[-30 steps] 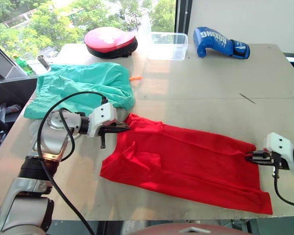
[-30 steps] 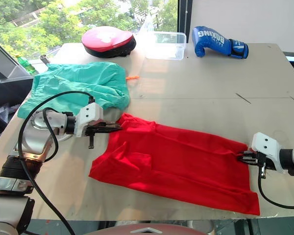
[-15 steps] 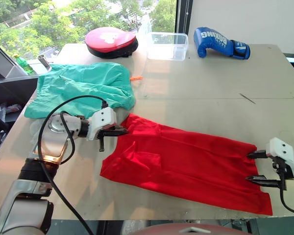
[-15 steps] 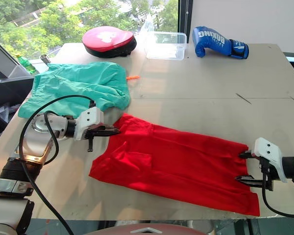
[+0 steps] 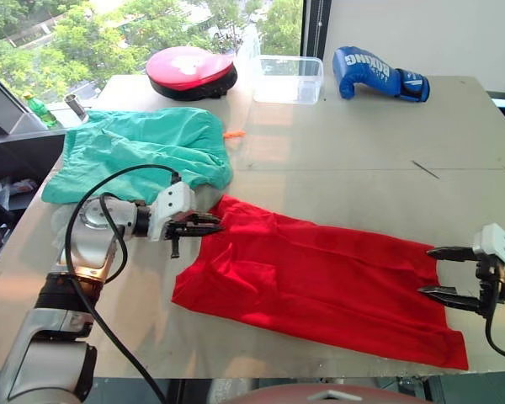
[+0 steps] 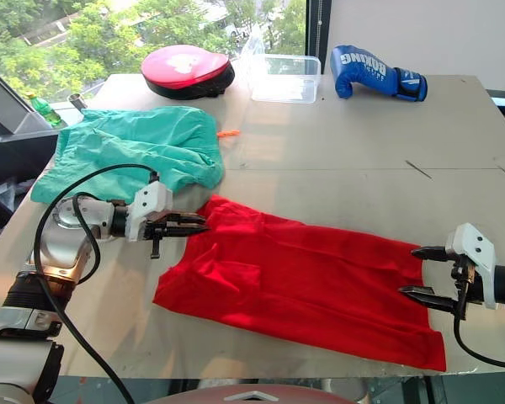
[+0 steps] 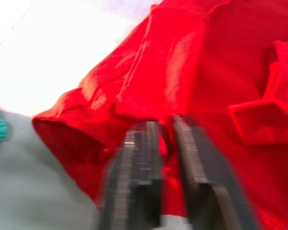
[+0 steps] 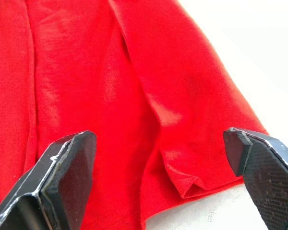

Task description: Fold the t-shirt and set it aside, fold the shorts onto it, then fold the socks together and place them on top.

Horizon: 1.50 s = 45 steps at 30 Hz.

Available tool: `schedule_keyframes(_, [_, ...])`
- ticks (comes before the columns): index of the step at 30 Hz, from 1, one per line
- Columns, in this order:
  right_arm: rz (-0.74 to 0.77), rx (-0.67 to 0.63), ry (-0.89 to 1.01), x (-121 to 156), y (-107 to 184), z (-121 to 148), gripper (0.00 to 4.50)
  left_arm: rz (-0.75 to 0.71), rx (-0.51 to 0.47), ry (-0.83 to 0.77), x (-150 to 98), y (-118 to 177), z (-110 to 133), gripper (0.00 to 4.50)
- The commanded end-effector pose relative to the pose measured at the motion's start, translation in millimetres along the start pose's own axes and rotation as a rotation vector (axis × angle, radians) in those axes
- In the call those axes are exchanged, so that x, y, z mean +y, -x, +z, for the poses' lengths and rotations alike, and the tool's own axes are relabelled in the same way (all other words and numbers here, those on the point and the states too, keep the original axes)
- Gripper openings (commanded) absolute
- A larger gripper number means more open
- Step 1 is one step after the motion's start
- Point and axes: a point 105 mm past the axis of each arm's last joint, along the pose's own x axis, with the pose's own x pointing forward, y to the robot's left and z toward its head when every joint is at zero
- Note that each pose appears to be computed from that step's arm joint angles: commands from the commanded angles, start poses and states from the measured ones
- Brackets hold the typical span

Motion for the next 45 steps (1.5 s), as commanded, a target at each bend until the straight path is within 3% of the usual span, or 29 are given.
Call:
schedule_keyframes(1, [-0.018,-0.015,0.034,-0.9,2.2,7.3,4.5,-0.045,-0.027,-0.025,-0.7,11.1,7.8,2.46])
schedule_keyframes(4, [-0.027,-0.004,0.041,-1.6,2.5,5.4,4.5,-0.073,0.005,-0.027,-1.4,14.3,1.3,4.05])
schedule_keyframes(5, [-0.028,-0.004,0.041,-1.7,2.4,5.2,4.5,-0.063,0.001,-0.019,1.2,14.2,1.3,4.42])
schedule_keyframes(6, [-0.031,-0.002,0.043,-1.6,2.0,4.5,4.5,-0.031,-0.02,-0.001,6.9,12.6,4.2,4.47])
schedule_keyframes(12, [-0.047,0.007,0.058,-1.0,0.0,1.2,4.5,-0.051,-0.082,0.214,10.4,4.4,7.7,4.47])
schedule_keyframes(17, [-0.056,0.007,0.063,-1.5,0.2,1.2,4.5,-0.094,-0.058,0.315,10.3,2.5,6.0,4.47])
schedule_keyframes(21, [-0.062,-0.002,0.065,-1.7,-0.3,2.6,4.5,-0.117,-0.021,0.3,9.5,-2.7,1.1,4.47])
schedule_keyframes(34, [-0.075,-0.012,0.054,1.0,-0.2,1.2,4.5,-0.231,-0.026,0.269,-2.2,-3.6,7.1,4.47])
schedule_keyframes(38, [-0.079,-0.011,0.055,-0.3,-0.3,0.5,4.5,-0.299,0.045,0.289,-16.1,2.2,1.5,2.8])
schedule_keyframes(45, [-0.082,-0.009,0.059,-2.4,-1.5,-0.7,4.5,-0.416,0.062,0.332,-37.6,14.2,8.8,2.8])
